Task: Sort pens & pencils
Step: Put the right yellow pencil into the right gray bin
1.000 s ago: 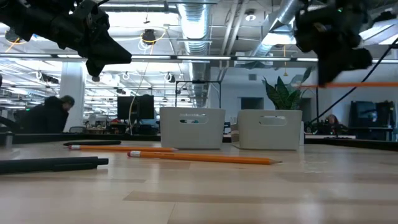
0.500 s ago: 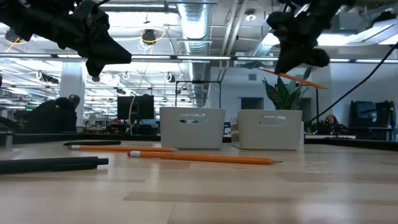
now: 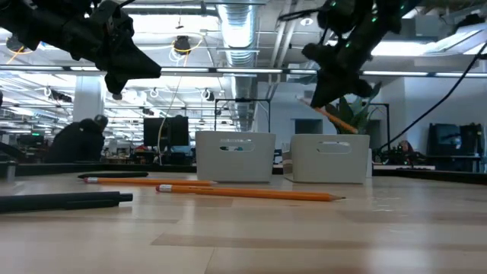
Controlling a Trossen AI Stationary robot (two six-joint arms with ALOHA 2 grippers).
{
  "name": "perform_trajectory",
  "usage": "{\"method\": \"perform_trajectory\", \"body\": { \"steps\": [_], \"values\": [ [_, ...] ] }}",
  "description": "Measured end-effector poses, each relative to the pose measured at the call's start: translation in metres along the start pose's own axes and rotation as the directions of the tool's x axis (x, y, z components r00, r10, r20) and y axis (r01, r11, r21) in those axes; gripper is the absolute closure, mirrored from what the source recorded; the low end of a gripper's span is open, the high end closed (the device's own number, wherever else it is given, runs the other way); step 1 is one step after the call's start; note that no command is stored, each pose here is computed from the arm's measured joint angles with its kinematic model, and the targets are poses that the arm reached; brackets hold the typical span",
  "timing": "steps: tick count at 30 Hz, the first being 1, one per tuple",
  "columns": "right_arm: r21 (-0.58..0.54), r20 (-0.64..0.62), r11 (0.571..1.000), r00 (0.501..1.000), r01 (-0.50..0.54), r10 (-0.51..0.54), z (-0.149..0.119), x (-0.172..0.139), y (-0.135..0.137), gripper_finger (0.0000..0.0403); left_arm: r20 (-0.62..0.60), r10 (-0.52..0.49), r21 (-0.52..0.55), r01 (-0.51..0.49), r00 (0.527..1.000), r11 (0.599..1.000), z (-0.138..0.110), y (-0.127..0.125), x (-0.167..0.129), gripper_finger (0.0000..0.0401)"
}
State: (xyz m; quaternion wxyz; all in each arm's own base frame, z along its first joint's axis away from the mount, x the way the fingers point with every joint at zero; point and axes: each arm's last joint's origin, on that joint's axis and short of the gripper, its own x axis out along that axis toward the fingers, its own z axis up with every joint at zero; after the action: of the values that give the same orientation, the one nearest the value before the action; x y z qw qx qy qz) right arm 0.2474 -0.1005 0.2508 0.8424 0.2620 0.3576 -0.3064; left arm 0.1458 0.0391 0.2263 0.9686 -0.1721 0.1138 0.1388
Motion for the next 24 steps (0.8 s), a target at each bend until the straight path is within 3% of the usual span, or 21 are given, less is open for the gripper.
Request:
{"method": "perform_trajectory", "body": {
  "steps": [13, 24],
  "values": [
    [-0.036, -0.181, 0.998, 0.982, 0.042, -0.048, -0.012, 0.056, -0.006, 0.0347, -0.009, 0.006, 0.0, -0.006, 1.0, 1.0, -0.001, 0.0, 0.0, 0.034],
    [-0.036, -0.212, 0.998, 0.976, 0.05, -0.057, -0.015, 0.066, -0.007, 0.0344, -0.048, 0.029, -0.001, -0.029, 0.998, 1.0, -0.005, 0.002, 0.0, 0.034]
  ]
}}
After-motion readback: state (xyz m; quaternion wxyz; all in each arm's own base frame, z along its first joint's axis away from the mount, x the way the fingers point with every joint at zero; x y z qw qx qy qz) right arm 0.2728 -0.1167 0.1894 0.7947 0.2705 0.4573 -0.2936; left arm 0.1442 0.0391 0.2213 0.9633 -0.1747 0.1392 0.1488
